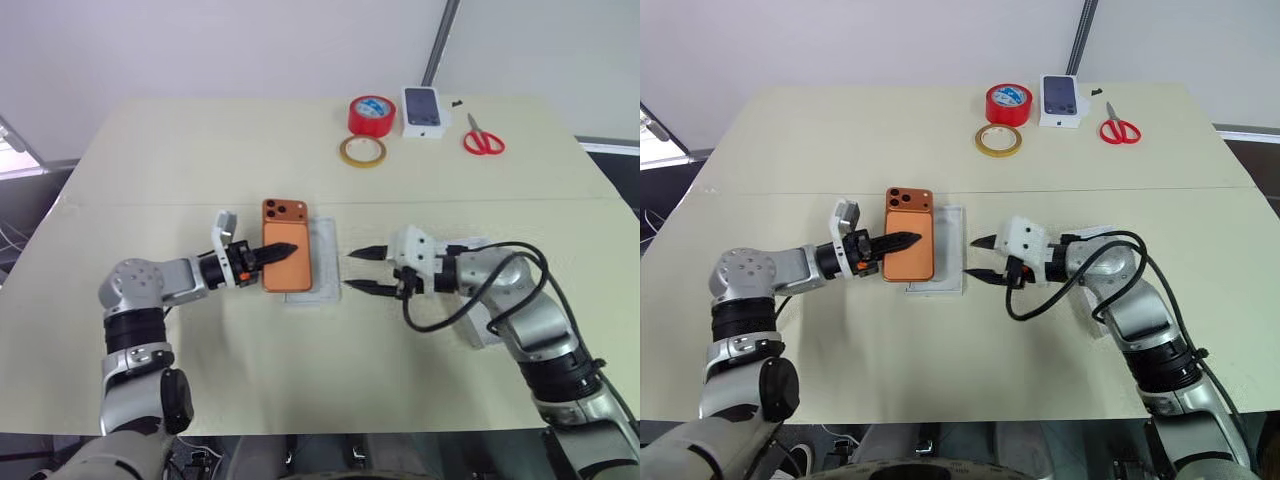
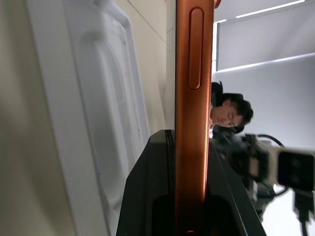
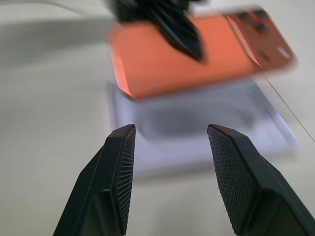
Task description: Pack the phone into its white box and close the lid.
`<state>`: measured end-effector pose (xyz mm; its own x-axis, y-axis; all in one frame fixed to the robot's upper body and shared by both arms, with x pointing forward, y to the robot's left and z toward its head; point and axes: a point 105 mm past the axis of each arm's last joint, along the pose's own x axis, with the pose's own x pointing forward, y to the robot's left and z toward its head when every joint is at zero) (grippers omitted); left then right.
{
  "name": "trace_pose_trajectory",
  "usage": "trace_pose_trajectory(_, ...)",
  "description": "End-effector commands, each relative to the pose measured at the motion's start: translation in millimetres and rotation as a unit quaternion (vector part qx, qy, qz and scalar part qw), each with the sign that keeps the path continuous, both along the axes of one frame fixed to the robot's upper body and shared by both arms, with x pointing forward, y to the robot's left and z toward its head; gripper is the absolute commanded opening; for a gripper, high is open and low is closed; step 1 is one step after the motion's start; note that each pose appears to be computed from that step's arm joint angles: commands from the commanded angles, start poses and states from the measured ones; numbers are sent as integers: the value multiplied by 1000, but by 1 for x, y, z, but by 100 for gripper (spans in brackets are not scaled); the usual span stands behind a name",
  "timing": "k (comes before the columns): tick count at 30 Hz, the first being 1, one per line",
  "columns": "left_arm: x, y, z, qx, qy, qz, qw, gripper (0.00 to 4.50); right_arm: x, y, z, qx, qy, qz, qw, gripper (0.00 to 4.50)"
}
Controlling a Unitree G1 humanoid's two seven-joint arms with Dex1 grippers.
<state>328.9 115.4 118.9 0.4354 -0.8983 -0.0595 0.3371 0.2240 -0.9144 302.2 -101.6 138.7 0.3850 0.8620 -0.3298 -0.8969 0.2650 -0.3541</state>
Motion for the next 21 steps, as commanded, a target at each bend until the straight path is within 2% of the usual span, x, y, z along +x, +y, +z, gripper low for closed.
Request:
trace_pose_trajectory(1,-3,-12,13,-11,-26,-22,999,0,6,-9,7,3,-29,-18,999,242)
trace_pose_trajectory(2,-4,-14,11,-9,-20,-23,999,0,6,-8,5,3,-29,-18,999,242)
trace_pose_trajectory(4,-3,-15,7,-5,-14,-20,1000,102,5,-7,2,0,-30,-18,999,248)
trace_pose_trajectory(6,-1,-15,7,-4,-15,-16,1000,185,4,-7,0,0,-28,-18,999,248)
trace_pose_trajectory(11,-2,-15,9,8,-25,-21,999,440,5,-9,-5,-6,-25,-29,999,248)
trace_pose_trajectory(21,-9,-15,15,91,-73,-38,993,446,6,0,-7,7,-24,-26,999,248)
